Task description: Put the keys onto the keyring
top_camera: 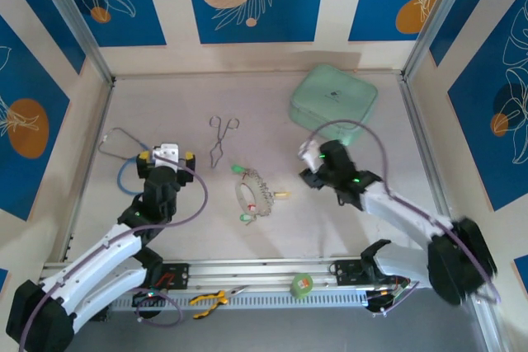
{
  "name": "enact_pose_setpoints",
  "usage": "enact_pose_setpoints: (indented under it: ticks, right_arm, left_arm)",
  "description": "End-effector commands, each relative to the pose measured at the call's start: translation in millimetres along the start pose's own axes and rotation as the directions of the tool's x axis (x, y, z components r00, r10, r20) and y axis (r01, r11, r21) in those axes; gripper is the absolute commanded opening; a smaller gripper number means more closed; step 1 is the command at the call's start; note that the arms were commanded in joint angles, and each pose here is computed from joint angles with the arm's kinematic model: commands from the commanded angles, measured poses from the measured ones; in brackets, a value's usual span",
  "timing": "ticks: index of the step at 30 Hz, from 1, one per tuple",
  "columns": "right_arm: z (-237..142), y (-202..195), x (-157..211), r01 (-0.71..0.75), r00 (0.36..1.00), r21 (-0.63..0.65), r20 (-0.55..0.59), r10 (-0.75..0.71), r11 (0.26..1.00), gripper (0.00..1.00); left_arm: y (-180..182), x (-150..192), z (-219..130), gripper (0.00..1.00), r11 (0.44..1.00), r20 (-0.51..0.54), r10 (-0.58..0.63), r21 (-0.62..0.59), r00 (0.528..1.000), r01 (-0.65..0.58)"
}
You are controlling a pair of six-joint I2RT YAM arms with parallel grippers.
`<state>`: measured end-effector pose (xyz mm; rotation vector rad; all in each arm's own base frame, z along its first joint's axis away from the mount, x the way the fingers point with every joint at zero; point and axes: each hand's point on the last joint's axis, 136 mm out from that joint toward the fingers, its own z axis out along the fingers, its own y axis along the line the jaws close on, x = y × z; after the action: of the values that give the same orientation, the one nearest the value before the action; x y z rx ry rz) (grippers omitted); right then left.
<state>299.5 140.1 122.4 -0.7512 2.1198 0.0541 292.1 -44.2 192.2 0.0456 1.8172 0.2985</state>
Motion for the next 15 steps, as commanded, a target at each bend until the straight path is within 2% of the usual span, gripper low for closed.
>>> enact_pose_setpoints:
  ticks: [1, 3, 7, 11, 15]
  right_arm:
    - [-13.2, -40.7, -29.2, -0.336, 0.897, -0.023, 0.297, 0.327, 0.942, 0.63]
    - [-14.9, -75.4, -20.1, -0.404, 0.866, 0.051, 0.344, 0.364, 0.913, 0.64]
    - [1.2, -109.5, 0.7, -0.427, 0.865, 0.12, 0.342, 0.367, 0.896, 0.64]
    - [21.8, -114.1, 9.2, -0.431, 0.841, 0.068, 0.392, 0.373, 0.9, 0.62]
    - [47.1, -103.9, 23.1, -0.395, 0.855, 0.029, 0.376, 0.357, 0.918, 0.57]
  left_arm:
    - [14.5, 2.6, 7.2, 1.0, 0.992, 0.032, 0.091, -0.092, 0.995, -0.088]
    - [10.4, 6.4, 11.4, 1.0, 0.992, 0.052, 0.112, -0.068, 0.992, -0.108]
    - [7.0, 18.7, 25.9, 1.0, 0.993, 0.025, 0.116, -0.032, 0.993, -0.115]
    - [3.1, 36.9, 41.0, 1.0, 0.998, 0.009, 0.048, 0.028, 0.999, -0.048]
    - [4.6, 50.1, 52.3, 1.0, 0.999, 0.026, -0.011, 0.047, 1.0, 0.01]
